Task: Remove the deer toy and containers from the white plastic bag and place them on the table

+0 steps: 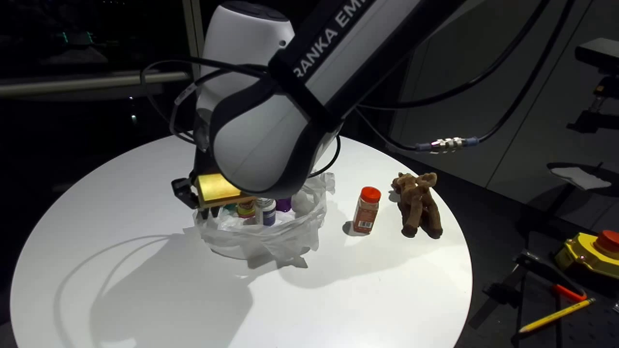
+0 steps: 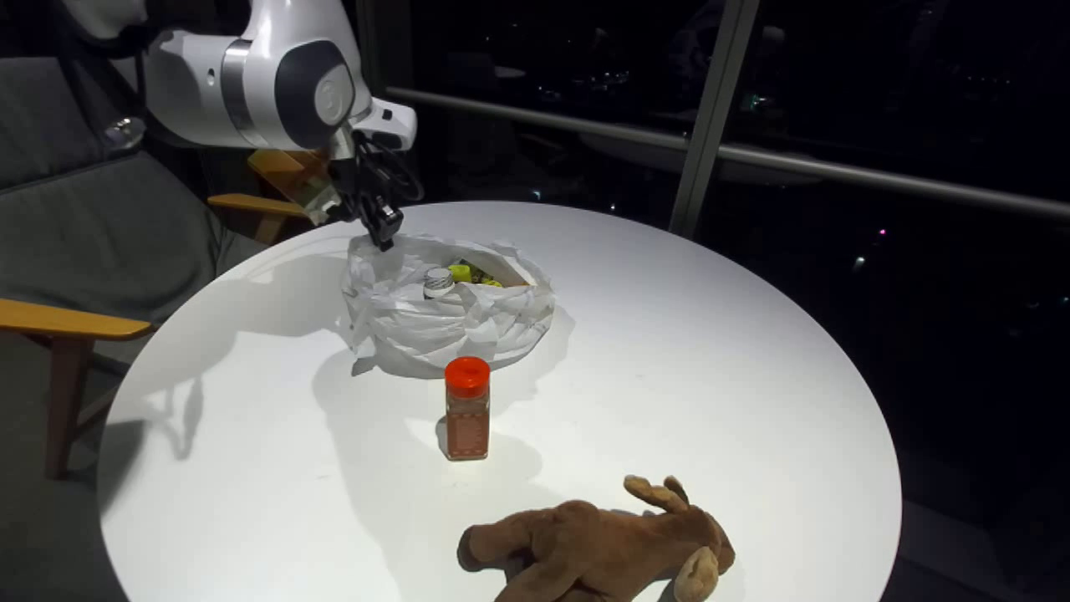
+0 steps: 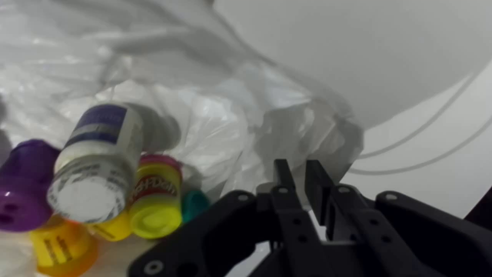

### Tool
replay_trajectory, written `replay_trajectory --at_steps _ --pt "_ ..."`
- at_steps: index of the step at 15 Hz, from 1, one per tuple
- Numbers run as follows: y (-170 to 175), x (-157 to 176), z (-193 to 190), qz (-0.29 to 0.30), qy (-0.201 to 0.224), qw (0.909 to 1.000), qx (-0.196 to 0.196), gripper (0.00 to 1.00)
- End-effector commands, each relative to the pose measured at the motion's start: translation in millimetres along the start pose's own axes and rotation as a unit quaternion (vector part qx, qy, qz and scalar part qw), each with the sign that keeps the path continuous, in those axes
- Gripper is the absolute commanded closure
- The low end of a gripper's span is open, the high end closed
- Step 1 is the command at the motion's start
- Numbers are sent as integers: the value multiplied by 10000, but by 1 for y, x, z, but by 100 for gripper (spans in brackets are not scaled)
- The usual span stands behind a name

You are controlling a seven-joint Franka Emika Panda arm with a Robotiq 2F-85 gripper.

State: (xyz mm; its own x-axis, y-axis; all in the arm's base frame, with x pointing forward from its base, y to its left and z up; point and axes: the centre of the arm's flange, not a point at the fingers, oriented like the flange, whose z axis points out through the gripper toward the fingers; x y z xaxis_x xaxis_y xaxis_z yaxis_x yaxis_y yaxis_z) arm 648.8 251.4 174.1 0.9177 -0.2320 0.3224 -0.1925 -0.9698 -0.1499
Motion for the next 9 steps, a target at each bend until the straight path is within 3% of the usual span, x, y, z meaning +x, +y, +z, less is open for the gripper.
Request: replay_trajectory --at_steps 1,4,7,9 --pt "10 25 -30 10 631 9973 -363 50" --pt "21 35 -55 21 387 9977 -555 28" --pt "31 28 -58 -13 -691 9953 -676 6" --pt "35 21 -54 -185 -1273 9886 -784 0"
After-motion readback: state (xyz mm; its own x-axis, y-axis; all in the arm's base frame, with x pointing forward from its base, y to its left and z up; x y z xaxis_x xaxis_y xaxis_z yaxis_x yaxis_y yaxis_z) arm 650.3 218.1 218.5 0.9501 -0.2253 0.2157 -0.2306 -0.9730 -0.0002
